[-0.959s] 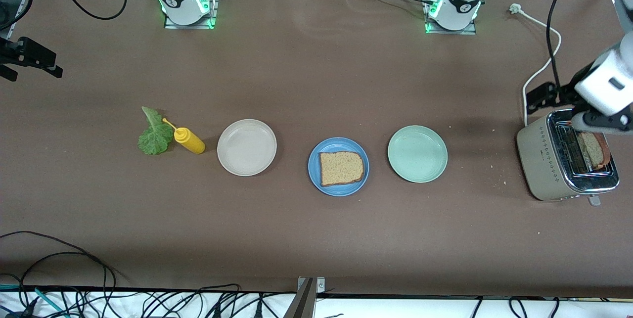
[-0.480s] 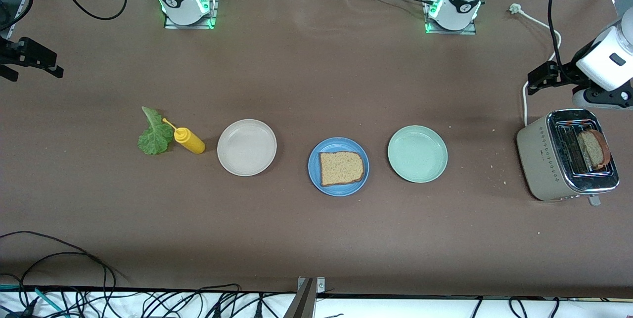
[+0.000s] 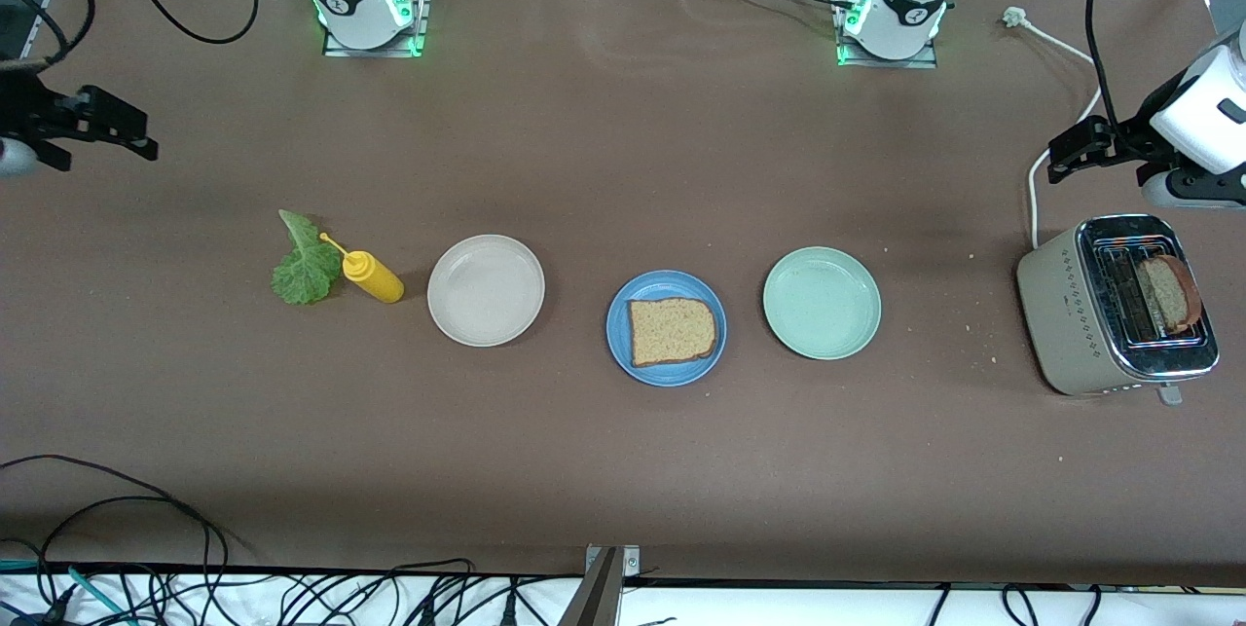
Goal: Make sandwich in blue plate with both arms
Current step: 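Reach the right gripper down to the green lettuce leaf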
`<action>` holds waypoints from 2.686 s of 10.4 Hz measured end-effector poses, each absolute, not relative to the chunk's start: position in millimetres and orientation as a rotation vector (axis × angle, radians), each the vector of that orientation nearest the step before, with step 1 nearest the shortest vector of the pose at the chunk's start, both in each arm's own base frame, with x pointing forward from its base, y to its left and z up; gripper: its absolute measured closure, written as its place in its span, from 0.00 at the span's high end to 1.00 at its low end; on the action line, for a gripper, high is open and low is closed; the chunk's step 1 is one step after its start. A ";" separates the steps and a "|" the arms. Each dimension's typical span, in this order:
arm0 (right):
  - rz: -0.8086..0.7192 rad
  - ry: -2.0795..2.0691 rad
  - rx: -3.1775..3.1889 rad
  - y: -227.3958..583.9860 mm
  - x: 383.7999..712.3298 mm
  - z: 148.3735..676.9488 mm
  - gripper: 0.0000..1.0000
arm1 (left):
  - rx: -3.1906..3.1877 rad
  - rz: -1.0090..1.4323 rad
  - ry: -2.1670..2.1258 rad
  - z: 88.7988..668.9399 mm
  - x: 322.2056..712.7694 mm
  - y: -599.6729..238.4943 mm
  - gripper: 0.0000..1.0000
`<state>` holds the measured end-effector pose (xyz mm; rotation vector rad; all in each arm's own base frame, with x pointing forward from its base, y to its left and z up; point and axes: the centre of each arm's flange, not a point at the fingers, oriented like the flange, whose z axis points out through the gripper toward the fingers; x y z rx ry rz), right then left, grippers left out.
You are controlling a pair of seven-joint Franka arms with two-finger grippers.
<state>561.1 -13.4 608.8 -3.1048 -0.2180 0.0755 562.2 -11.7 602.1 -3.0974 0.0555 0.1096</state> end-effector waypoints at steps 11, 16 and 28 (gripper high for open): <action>0.450 -0.303 -3.140 -34.4 530.3 234.3 1.00 | -3.100 0.009 0.004 641.1 559.7 4.6 1.00; 0.486 -0.335 -3.128 -44.1 507.8 181.0 0.77 | -3.100 0.010 -0.002 641.1 559.6 6.9 1.00; 0.469 -0.312 -3.158 -43.1 601.4 323.4 0.03 | -3.100 0.010 -0.004 641.0 559.6 7.3 1.00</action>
